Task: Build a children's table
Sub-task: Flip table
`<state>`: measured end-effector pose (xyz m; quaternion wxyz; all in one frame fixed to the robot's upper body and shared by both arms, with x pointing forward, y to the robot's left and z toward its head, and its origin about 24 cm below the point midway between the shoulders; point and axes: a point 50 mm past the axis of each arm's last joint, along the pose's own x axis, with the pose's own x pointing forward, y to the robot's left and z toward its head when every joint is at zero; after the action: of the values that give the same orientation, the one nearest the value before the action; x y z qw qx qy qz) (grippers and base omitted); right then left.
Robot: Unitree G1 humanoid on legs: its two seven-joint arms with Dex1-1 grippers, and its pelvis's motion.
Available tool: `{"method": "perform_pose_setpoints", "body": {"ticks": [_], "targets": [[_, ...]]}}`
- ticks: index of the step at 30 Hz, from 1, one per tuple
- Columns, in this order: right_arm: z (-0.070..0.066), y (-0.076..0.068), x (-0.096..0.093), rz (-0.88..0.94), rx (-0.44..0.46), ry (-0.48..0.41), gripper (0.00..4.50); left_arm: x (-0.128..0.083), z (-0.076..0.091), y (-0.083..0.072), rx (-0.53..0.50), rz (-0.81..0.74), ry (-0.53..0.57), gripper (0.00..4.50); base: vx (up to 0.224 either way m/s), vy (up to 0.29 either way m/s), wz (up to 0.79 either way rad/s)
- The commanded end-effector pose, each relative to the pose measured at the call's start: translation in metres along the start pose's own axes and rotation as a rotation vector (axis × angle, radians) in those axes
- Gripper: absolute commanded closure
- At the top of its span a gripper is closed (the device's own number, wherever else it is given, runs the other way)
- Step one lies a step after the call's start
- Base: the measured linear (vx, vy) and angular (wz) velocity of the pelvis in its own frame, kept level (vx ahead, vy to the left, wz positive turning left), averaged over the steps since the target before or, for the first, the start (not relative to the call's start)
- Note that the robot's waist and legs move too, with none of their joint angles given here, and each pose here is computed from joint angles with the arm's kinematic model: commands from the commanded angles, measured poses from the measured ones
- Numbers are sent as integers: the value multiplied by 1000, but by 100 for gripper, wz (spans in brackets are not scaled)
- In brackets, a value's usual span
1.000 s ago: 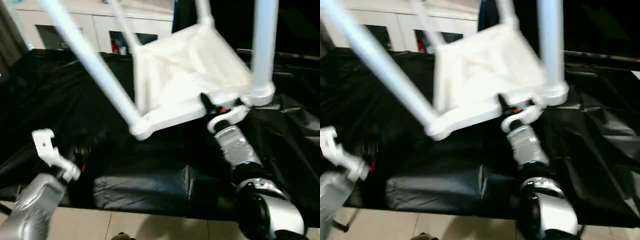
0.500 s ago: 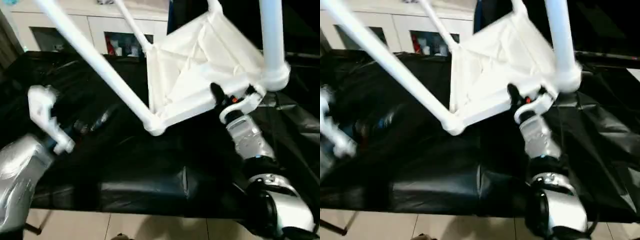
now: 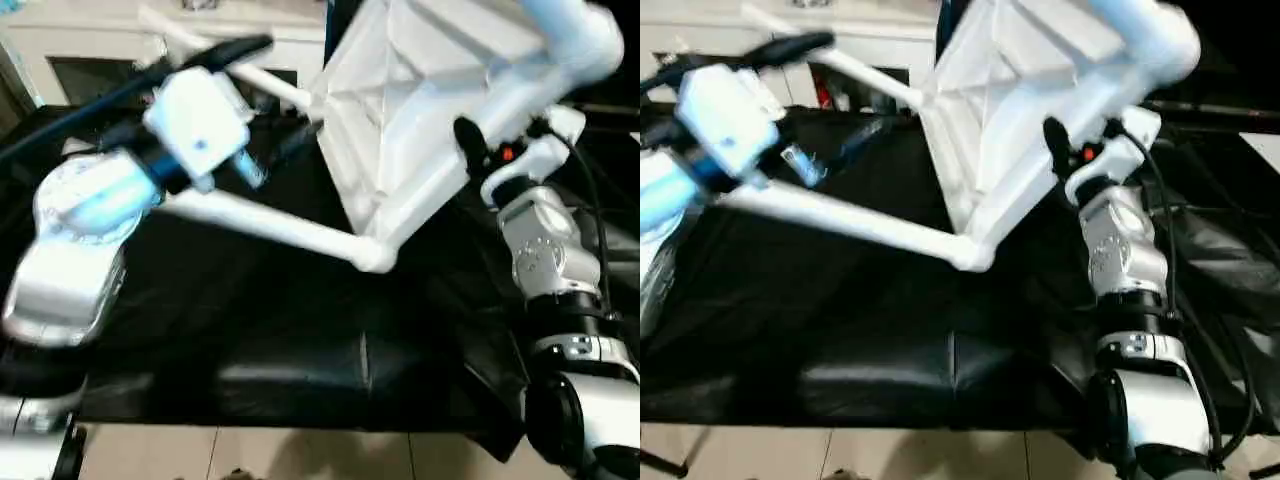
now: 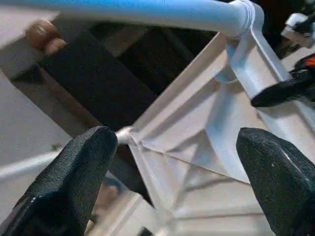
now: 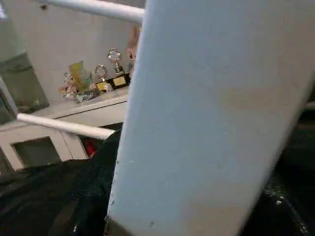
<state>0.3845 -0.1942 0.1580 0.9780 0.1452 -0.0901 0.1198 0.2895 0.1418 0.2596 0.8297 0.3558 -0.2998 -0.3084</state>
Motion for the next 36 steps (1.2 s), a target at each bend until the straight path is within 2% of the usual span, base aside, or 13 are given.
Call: {"method": "perform_pose_setpoints", "body": {"ticks": [1,11,13,15,21,24,27,29,32,34,36], "targets": [[10,8,2,67,-100,-20,241,2,1,1,25,2,-3,0,0,0,0],[13,2,-14,-56,-276,26,250,3,-4,0,64,18,-14,0,0,0,0],[11,3,-20,-86,-316,43,251,3,-2,-1,70,12,-21,0,0,0,0],[5,10,-34,-113,-346,62,252,4,0,-3,65,1,-43,0,0,0,0],[-10,25,-54,-124,-366,93,253,6,4,-6,77,-20,-71,0,0,0,0],[-13,27,-57,-119,-354,108,254,7,5,-6,104,-18,-70,0,0,0,0],[-13,31,-58,-100,-348,117,254,9,3,-3,201,9,-50,0,0,0,0],[-11,34,-58,-93,-353,120,254,9,4,4,322,70,-39,0,0,0,0],[-12,35,-58,-83,-352,124,254,9,12,11,365,117,-83,0,0,0,0],[-13,36,-58,-76,-351,129,254,9,16,13,370,128,-113,0,0,0,0],[-14,38,-58,-68,-349,137,254,7,11,-2,271,10,-103,0,0,0,0]]}}
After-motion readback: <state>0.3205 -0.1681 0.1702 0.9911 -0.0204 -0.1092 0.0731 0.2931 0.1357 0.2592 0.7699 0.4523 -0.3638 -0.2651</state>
